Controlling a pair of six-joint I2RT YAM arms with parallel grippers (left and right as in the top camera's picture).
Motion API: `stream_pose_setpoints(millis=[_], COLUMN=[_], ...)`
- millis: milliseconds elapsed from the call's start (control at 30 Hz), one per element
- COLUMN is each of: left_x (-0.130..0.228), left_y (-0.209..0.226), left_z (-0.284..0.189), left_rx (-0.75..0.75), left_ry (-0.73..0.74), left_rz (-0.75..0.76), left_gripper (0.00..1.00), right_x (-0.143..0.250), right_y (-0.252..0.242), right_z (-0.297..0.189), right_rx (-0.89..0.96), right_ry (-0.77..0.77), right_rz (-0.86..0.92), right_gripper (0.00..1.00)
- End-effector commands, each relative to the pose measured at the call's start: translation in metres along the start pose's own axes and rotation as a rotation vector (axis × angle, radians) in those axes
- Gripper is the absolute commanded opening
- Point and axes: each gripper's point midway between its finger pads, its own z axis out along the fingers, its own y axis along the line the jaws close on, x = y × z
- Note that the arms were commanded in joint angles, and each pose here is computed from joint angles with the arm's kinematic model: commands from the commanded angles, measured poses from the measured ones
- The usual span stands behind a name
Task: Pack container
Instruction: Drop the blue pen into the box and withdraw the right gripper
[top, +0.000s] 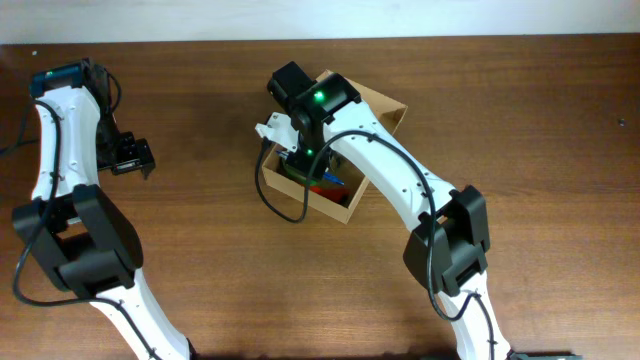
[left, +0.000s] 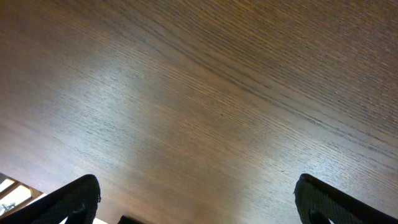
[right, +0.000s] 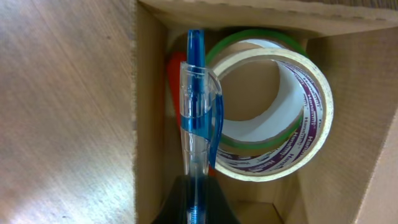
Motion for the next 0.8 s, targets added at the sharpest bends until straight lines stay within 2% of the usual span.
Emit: stream_pose_setpoints(millis=[0,433,767], left_x=[0.001,0.001,0.001], left_y=[0.000,0.000,0.000], left_z=[-0.002,-0.002,-0.002], left_rx=[0.008,0.008,0.008], left_ry=[-0.005,-0.005,-0.005], left_rz=[0.009,0.009,0.009], left_gripper=[1.00,1.00,1.00], right_x=[-0.001,0.012,0.010], right_y=[-0.006,0.011,0.026], right_z=[0.003,0.038,0.044], right_rx=[0.009,-0.065,-0.087], right_ry=[-0.001,0.037,0.046], right_rz=[-0.002,0.028,0.005], right_gripper=[0.04,0.04,0.04])
